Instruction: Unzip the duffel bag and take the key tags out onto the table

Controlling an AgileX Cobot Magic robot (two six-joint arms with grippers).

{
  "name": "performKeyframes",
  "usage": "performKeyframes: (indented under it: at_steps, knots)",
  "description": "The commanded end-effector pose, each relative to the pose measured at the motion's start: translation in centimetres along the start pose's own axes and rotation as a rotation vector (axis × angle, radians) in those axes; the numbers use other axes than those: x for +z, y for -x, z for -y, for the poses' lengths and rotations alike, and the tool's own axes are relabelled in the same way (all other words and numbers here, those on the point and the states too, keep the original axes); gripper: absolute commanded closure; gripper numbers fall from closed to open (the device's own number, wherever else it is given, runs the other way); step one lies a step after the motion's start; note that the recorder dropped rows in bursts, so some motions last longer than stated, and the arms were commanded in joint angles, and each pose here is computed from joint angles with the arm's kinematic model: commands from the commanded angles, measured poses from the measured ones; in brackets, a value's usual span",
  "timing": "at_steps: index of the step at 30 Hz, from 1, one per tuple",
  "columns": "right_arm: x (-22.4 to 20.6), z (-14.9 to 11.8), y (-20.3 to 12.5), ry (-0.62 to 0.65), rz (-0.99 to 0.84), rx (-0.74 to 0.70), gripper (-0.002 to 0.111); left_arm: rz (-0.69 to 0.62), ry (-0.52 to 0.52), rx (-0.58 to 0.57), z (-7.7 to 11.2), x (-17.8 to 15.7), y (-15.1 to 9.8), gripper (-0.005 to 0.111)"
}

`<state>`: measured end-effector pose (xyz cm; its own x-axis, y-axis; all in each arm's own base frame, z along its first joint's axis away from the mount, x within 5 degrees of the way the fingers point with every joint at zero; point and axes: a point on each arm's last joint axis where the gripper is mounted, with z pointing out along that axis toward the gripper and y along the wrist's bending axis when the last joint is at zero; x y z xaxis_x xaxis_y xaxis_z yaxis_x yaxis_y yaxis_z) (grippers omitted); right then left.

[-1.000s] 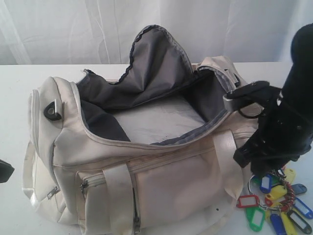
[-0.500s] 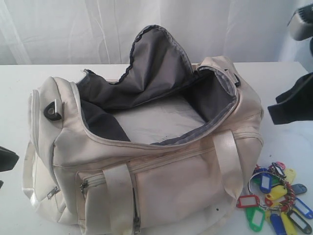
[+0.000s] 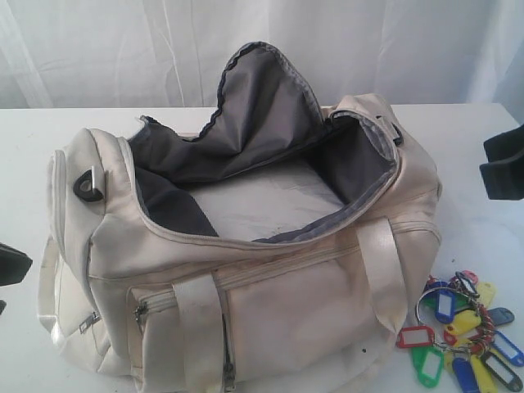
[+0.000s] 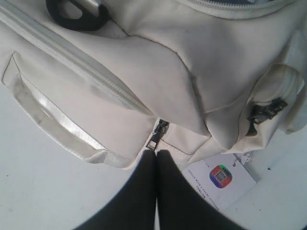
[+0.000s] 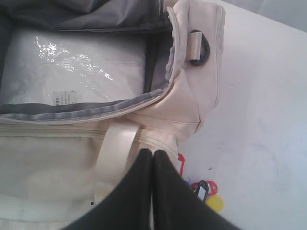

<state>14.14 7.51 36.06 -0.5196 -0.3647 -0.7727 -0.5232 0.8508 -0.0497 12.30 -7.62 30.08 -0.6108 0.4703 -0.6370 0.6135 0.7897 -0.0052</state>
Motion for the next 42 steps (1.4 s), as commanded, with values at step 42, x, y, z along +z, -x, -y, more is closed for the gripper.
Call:
performKeyframes:
  at_steps: [42]
  knots:
    - [-0.1,0.0,0.0,0.002,0.015,0.007,0.108,0.836,0.252,-0.697,0.1,-1.8,-11.8,0.107]
